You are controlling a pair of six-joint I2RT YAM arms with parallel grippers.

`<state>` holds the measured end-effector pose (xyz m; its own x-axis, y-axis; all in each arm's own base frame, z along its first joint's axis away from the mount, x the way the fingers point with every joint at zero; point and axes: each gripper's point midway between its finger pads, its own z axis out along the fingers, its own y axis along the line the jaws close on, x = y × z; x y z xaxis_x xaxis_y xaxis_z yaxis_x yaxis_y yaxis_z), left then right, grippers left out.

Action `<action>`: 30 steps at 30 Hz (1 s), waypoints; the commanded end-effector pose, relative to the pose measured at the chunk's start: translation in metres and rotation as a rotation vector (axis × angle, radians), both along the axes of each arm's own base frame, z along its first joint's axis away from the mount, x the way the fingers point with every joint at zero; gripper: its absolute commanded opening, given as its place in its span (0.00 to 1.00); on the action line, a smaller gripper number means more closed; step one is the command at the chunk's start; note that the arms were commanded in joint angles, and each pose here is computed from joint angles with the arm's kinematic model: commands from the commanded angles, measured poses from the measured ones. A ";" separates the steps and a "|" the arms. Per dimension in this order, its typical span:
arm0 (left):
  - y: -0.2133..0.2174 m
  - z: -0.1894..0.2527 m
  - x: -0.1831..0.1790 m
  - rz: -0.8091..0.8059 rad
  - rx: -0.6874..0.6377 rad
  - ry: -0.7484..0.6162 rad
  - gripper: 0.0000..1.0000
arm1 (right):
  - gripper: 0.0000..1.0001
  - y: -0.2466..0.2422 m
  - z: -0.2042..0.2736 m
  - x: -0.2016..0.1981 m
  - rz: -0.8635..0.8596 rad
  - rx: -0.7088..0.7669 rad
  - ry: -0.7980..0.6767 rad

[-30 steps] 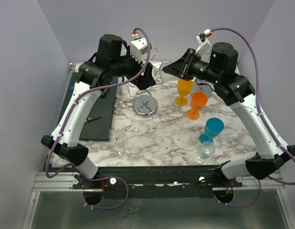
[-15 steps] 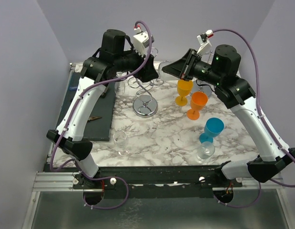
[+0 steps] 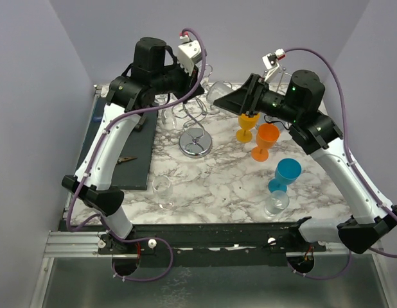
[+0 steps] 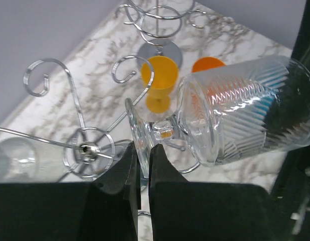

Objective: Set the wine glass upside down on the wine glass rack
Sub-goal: Turn the wine glass upside down at the wine rack.

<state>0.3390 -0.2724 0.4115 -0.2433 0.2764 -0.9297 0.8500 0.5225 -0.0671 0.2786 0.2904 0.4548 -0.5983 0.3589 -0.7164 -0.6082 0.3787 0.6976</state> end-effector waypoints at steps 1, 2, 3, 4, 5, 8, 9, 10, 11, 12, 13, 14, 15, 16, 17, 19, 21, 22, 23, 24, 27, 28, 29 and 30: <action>0.019 0.048 -0.009 -0.038 0.045 -0.305 0.00 | 0.79 -0.002 -0.001 -0.028 0.093 -0.035 -0.012; 0.022 0.052 -0.013 -0.050 0.052 -0.348 0.00 | 0.86 -0.003 -0.008 -0.033 0.109 -0.061 0.007; 0.024 0.055 -0.015 -0.060 0.068 -0.393 0.00 | 0.93 -0.006 -0.013 -0.036 0.114 -0.092 0.013; 0.027 0.057 -0.018 -0.069 0.080 -0.433 0.00 | 0.99 -0.009 -0.018 -0.040 0.120 -0.125 0.029; 0.030 0.058 -0.020 -0.079 0.099 -0.466 0.00 | 1.00 -0.011 -0.027 -0.044 0.133 -0.166 0.045; 0.035 0.061 -0.028 -0.106 0.131 -0.529 0.00 | 1.00 -0.023 -0.035 -0.052 0.130 -0.257 0.056; 0.036 0.058 -0.033 -0.128 0.139 -0.541 0.00 | 1.00 -0.027 -0.037 -0.053 0.117 -0.290 0.054; 0.036 0.056 -0.038 -0.154 0.150 -0.560 0.00 | 1.00 -0.032 -0.038 -0.054 0.106 -0.315 0.044; 0.036 0.051 -0.043 -0.180 0.160 -0.568 0.00 | 1.00 -0.035 -0.037 -0.054 0.096 -0.335 0.033; 0.037 0.049 -0.047 -0.203 0.167 -0.582 0.00 | 1.00 -0.037 -0.035 -0.054 0.091 -0.345 0.017; 0.037 0.046 -0.053 -0.226 0.173 -0.592 0.00 | 1.00 -0.037 -0.033 -0.054 0.094 -0.343 0.002; 0.038 0.043 -0.058 -0.251 0.182 -0.611 0.00 | 1.00 -0.035 -0.028 -0.054 0.102 -0.324 -0.030; 0.039 0.040 -0.063 -0.277 0.193 -0.638 0.00 | 1.00 -0.031 -0.026 -0.055 0.122 -0.302 -0.054; 0.039 0.035 -0.068 -0.308 0.203 -0.657 0.00 | 1.00 -0.027 -0.023 -0.057 0.146 -0.266 -0.090; 0.040 0.033 -0.073 -0.334 0.218 -0.696 0.00 | 1.00 -0.023 -0.018 -0.062 0.181 -0.231 -0.126; 0.042 0.029 -0.082 -0.367 0.231 -0.757 0.00 | 1.00 -0.014 -0.015 -0.067 0.243 -0.169 -0.175; 0.044 0.029 -0.090 -0.386 0.235 -0.831 0.00 | 1.00 -0.006 -0.015 -0.067 0.283 -0.138 -0.215; 0.045 0.029 -0.093 -0.392 0.242 -0.867 0.00 | 1.00 -0.001 -0.017 -0.068 0.303 -0.135 -0.230; 0.046 0.029 -0.095 -0.398 0.249 -0.893 0.00 | 1.00 0.004 -0.020 -0.066 0.315 -0.134 -0.244; 0.047 0.029 -0.095 -0.397 0.255 -0.911 0.00 | 1.00 0.010 -0.024 -0.065 0.327 -0.138 -0.247; 0.048 0.031 -0.092 -0.384 0.261 -0.913 0.00 | 1.00 0.025 -0.037 -0.064 0.361 -0.154 -0.252; 0.048 0.031 -0.092 -0.380 0.265 -0.916 0.00 | 1.00 0.029 -0.040 -0.064 0.369 -0.155 -0.259; 0.048 0.032 -0.091 -0.378 0.269 -0.920 0.00 | 1.00 0.033 -0.044 -0.065 0.381 -0.154 -0.262; 0.049 0.032 -0.091 -0.376 0.272 -0.925 0.00 | 1.00 0.036 -0.047 -0.066 0.382 -0.154 -0.266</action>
